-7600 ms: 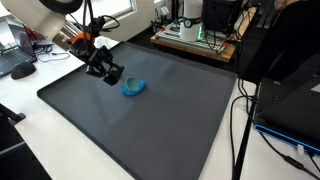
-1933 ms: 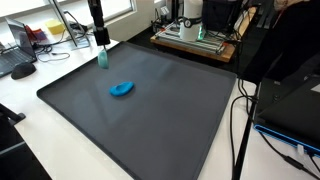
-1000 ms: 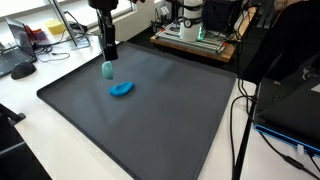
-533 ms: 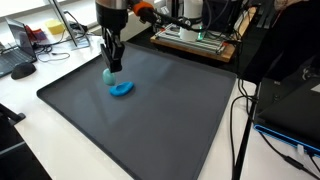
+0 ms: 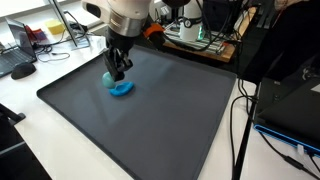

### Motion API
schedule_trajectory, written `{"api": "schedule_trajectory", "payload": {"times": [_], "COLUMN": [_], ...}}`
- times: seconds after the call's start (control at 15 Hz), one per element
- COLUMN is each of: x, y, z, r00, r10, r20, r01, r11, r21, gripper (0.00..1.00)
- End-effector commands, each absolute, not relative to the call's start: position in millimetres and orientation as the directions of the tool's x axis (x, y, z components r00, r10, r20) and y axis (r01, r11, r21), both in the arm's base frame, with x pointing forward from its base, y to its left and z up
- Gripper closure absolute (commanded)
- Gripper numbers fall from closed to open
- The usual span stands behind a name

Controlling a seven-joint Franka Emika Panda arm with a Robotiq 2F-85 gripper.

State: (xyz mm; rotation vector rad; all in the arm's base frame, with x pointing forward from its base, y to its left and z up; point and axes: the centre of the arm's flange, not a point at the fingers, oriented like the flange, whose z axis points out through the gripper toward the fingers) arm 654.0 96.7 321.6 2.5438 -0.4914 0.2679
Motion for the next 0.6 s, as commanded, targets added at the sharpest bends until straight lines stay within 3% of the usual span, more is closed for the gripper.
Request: {"api": "schedule_trajectory", "payload": {"times": [0.0, 0.53], "x": [669.1, 675.2], "y": [114.1, 133.1], "z": [307.2, 267.4], "r00": [0.922, 0.946], "r10": [-0.251, -0.183], "r20": [0.296, 0.269], "r01": [-0.379, -0.318], "r11": [-0.746, -0.684], "r21": [0.548, 0.657], "gripper": [0.78, 0.78]}}
